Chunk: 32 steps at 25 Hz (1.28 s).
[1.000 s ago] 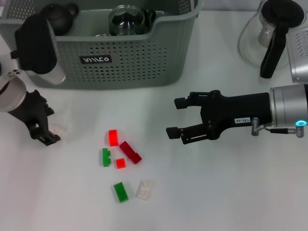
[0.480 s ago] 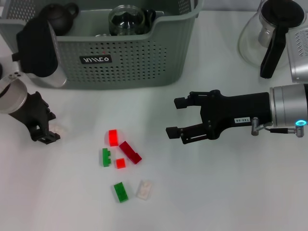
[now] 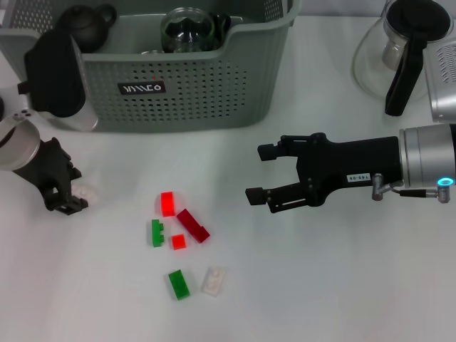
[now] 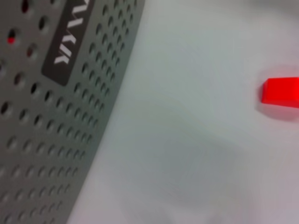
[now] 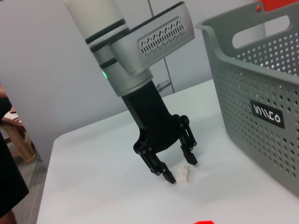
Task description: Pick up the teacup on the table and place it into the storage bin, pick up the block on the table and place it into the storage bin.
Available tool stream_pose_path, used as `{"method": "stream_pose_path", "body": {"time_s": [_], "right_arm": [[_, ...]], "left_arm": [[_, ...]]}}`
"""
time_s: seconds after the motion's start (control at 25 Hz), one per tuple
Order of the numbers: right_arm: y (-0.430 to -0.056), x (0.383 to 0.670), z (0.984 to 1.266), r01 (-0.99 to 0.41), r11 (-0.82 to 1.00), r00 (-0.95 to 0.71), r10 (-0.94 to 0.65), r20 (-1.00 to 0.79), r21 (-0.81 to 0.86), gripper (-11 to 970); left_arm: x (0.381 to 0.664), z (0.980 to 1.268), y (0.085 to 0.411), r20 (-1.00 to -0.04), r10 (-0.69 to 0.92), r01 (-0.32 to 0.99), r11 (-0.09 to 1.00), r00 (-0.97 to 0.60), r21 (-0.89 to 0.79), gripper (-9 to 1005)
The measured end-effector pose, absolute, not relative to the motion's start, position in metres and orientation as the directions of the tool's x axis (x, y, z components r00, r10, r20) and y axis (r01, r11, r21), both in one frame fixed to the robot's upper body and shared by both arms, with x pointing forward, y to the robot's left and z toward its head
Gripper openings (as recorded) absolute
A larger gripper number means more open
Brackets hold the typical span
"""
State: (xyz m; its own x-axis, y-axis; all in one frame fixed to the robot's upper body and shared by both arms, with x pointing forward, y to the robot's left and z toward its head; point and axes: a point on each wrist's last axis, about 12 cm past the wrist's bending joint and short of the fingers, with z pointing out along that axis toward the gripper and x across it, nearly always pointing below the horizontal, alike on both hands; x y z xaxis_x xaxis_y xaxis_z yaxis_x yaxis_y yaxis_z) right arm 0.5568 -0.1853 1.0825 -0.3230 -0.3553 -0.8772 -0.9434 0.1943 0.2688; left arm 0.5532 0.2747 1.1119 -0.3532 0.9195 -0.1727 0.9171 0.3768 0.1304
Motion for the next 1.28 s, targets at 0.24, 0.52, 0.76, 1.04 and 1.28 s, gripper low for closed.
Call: {"method": "stream_pose_path", "body": {"time_s": [0.24, 0.52, 0.76, 1.04, 1.28], "right_arm": [[-0.184, 0.557, 1.083, -0.944, 0.193, -0.322, -0.354, -0.878, 0.269, 939], [-0.184, 0.557, 1.083, -0.944, 0.191, -0.321, -0.354, -0.878, 0.268, 939], [-0.184, 0.557, 1.083, -0.944, 0.193, -0.321, -0.354, -0.878, 0.267, 939], [-0.184, 0.557, 1.084, -0.945, 0.192, -0.318, -0.355, -0.879, 0.265, 939], [-0.185, 0.558, 1.084, -0.945, 0.191, -0.317, -0.355, -0.879, 0.264, 940]], "left_arm": [[0.553, 1.11, 0.273, -0.17, 0.922, 0.92, 0.371, -0.348, 0.128, 474], [0.553, 1.111, 0.271, -0.171, 0.925, 0.923, 0.363, -0.34, 0.129, 447], [0.553, 1.11, 0.268, -0.164, 0.931, 0.928, 0.349, -0.327, 0.128, 420], [0.552, 1.109, 0.265, -0.153, 0.937, 0.934, 0.335, -0.315, 0.123, 204], [0.552, 1.118, 0.268, -0.17, 0.928, 0.928, 0.353, -0.331, 0.121, 190]]}}
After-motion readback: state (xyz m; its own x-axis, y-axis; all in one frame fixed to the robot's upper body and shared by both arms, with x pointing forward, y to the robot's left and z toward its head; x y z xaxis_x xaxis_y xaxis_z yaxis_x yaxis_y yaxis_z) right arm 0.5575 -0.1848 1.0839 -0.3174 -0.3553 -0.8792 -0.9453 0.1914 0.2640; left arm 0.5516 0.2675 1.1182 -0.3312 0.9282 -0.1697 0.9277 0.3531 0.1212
